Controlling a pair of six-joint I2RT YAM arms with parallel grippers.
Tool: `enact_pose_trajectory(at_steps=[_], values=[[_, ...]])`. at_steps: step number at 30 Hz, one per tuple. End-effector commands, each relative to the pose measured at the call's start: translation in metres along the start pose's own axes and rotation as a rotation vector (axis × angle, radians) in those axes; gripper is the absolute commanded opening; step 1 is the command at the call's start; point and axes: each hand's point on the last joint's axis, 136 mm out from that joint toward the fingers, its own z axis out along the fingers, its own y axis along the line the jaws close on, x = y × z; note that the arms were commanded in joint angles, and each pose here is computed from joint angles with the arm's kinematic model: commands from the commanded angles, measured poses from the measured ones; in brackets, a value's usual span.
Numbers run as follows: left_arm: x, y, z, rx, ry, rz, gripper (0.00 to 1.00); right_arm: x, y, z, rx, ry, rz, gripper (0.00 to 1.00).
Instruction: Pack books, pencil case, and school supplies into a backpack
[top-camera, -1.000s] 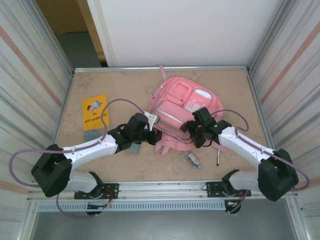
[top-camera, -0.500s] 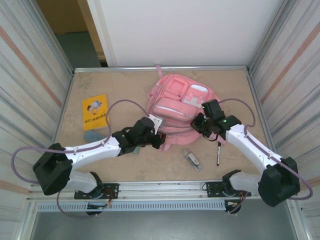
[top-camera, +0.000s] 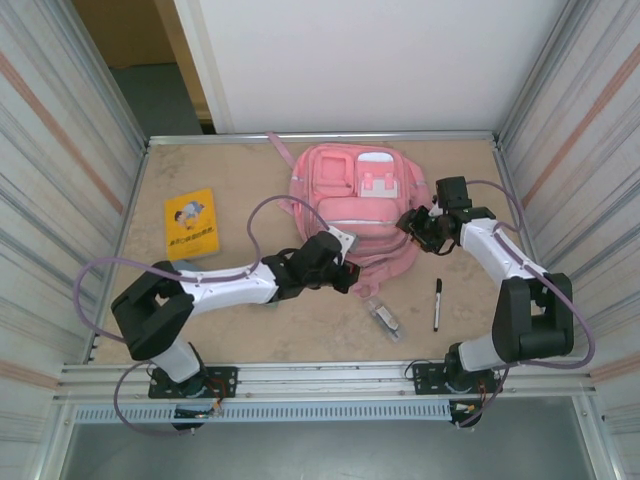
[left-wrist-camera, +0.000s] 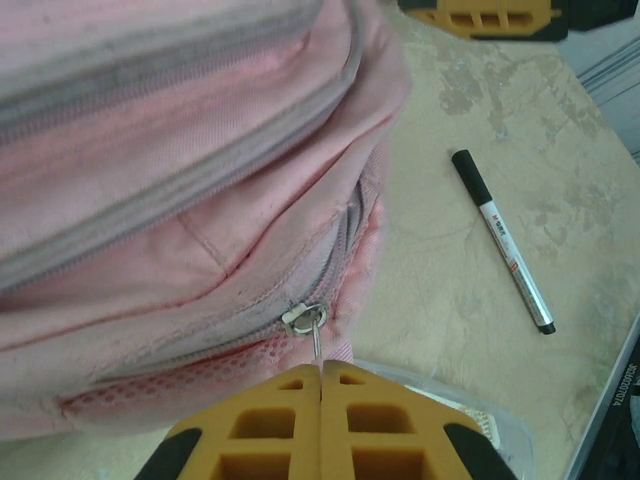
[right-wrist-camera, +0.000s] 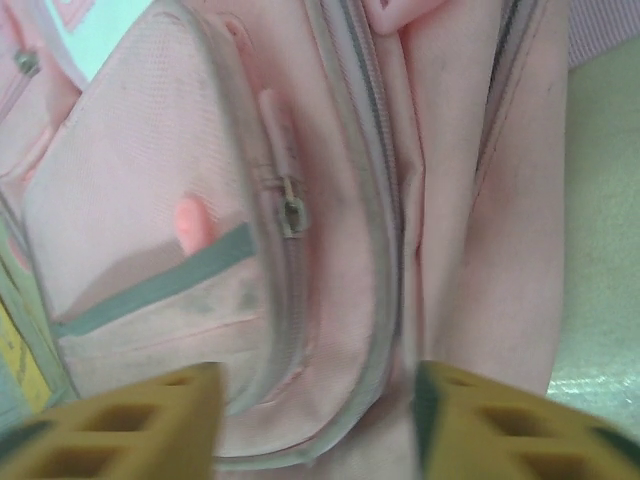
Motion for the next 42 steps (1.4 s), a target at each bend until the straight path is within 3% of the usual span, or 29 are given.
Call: enact_pose_trajectory(at_steps=[1,3,9,15,17,25,34,42], values=[[-0.013,-0.012,0.003,0.011,-0.026,-0.013,0.0,0.003,-0.012,-0.014,0.073,-0.011,0.069,0.71],[-0.012,-0.012,0.007,0.003,-0.031,-0.017,0.0,0.017,-0.02,-0.016,0.094,0.013,0.1,0.79],[-0.003,-0.018,0.018,-0.012,-0.009,-0.004,0.0,0.07,-0.013,-0.007,0.001,0.179,0.139,0.79],[0.005,-0.015,0.032,-0.089,0.0,-0.002,0.01,0.09,-0.006,0.005,0.015,0.218,0.037,0.79],[0.009,-0.015,0.035,-0.115,0.008,-0.006,0.18,0.093,-0.008,0.007,0.014,0.23,0.03,0.79],[0.018,-0.022,0.051,-0.149,0.043,0.015,0.34,0.084,-0.025,0.006,0.027,0.189,0.025,0.79],[-0.001,-0.025,0.044,-0.171,-0.02,-0.051,0.58,0.083,-0.032,0.001,-0.001,0.191,0.057,0.78],[0.005,-0.007,0.051,-0.271,-0.023,-0.138,0.58,0.08,-0.03,-0.006,-0.044,0.179,0.074,0.76]])
